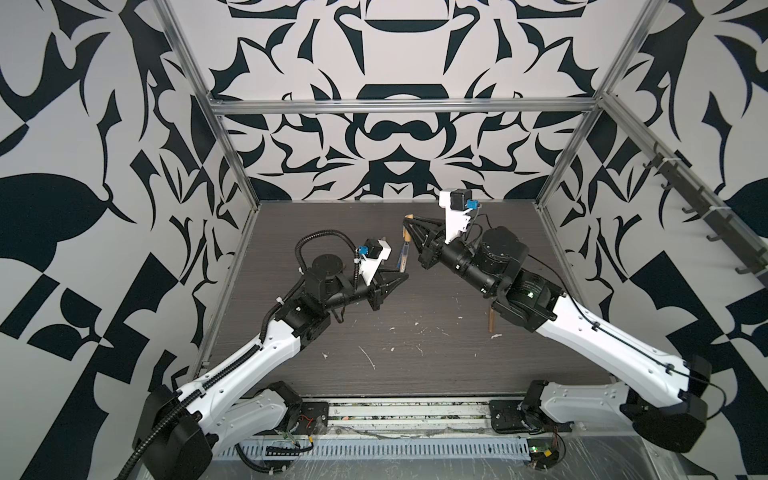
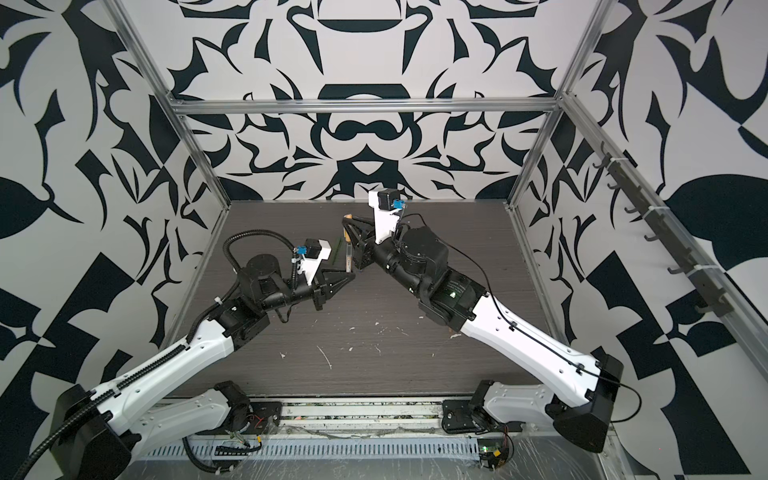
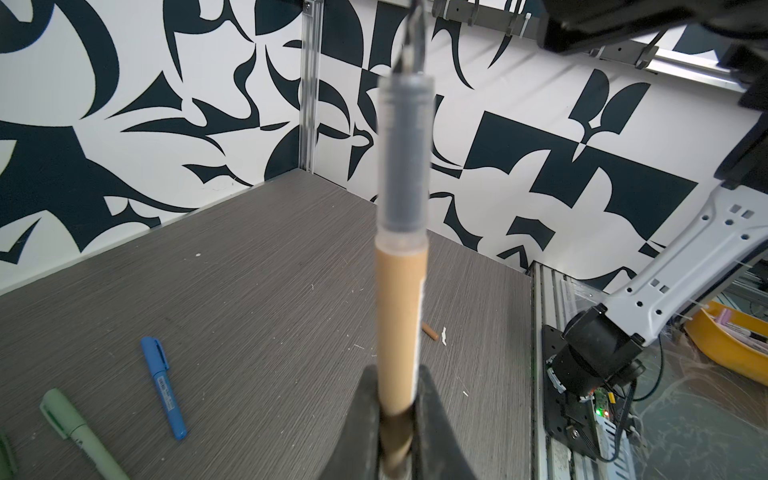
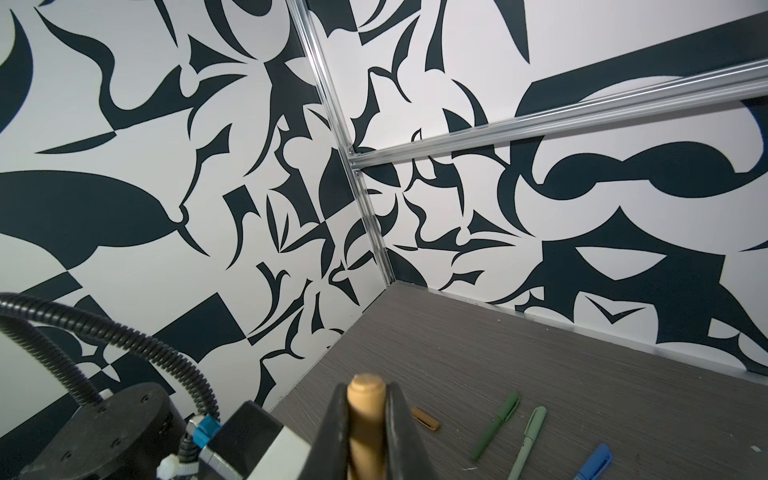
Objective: Insert the pens into the pen caps
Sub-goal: 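Push the tan cap down onto the upright pen with the right gripper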
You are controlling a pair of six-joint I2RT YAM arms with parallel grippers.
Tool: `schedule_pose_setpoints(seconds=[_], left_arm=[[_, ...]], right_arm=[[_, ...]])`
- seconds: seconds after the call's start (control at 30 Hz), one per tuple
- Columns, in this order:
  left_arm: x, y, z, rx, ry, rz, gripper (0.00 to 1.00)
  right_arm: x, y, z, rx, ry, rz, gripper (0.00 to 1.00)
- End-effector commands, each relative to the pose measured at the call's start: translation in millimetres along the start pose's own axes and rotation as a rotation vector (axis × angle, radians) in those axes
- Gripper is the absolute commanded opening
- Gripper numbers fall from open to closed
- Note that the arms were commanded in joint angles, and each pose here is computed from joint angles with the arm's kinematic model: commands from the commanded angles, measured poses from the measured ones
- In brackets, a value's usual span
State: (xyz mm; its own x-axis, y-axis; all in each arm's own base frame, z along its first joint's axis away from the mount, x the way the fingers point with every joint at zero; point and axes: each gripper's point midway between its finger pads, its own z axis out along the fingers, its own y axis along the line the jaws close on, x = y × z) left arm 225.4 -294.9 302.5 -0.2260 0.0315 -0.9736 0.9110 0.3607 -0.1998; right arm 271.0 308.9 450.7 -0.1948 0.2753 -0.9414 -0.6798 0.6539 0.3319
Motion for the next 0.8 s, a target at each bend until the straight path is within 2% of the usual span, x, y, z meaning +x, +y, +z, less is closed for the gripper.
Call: schedule_pose_setpoints(seconds=[0.0, 0.2, 0.77], left_arm=[[-13, -7, -2, 0.022, -0.023, 0.024, 0.02], [-13, -7, -2, 0.024, -0.022, 0.022, 0.02], [-13, -6, -3, 0.008, -0.027, 0.022, 0.02]], right_arm=[[-39, 10, -10, -0.021, -0.117, -0.008, 0.05], [-38, 7, -10, -0.007, -0.120, -0.026, 0.04], [1, 3, -3, -0.011, -0.023, -0.001, 0.03]])
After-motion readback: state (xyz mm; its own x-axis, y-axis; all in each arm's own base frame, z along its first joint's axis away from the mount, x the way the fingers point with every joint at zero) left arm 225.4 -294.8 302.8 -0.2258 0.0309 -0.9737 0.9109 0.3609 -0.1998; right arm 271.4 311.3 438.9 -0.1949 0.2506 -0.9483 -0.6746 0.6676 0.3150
